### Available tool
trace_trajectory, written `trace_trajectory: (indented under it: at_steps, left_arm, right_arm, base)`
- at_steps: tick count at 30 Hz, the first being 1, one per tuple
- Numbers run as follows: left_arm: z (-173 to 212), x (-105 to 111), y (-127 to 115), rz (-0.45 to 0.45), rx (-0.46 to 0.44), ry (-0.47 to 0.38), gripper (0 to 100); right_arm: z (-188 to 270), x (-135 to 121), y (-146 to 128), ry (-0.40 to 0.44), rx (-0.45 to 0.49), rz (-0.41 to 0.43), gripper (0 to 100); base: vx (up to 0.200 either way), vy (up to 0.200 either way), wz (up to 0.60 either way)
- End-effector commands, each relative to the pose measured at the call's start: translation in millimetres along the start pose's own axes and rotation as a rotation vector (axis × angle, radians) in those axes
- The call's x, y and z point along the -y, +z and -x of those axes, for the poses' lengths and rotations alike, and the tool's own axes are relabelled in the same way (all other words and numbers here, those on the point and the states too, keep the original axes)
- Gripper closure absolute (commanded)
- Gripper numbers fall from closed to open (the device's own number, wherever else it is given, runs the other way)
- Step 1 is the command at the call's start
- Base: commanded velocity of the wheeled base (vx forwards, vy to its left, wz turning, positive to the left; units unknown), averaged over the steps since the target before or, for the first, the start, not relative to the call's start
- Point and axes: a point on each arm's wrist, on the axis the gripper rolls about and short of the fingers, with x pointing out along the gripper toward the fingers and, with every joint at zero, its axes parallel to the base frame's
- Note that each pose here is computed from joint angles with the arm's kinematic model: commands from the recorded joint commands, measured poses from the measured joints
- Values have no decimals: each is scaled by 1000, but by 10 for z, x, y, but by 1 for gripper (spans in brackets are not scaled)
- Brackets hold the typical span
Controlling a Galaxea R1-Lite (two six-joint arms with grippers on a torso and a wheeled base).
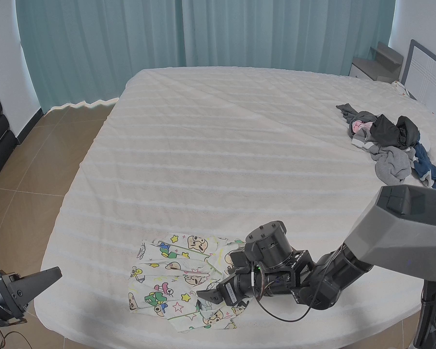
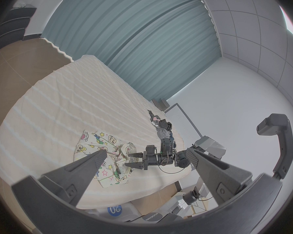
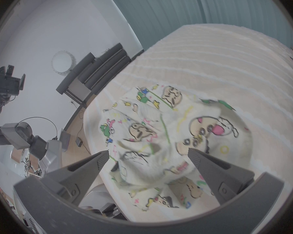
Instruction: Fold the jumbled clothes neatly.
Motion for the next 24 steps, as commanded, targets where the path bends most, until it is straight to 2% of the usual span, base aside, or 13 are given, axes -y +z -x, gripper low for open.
trace_trajectory:
  at_steps: [1,9,10,24]
  left_arm:
    - [-5,-9,-1,6,-4,1,0]
    - [-5,-9,-1,6,-4,1,0]
    - [-5,-9,-1,6,-4,1,0]
    - [-5,-9,-1,6,-4,1,0]
  right_arm:
    - [-90,-64,-69,17,-9,14,0]
    - [-99,-109,-135,25,-24,22,0]
    - [-99,-109,-135,25,-24,22,100]
    - [127,-32,-83,-11,-2,6,100]
  base:
    - [0,0,0]
    - [0,0,0]
    - [0,0,0]
    - [0,0,0]
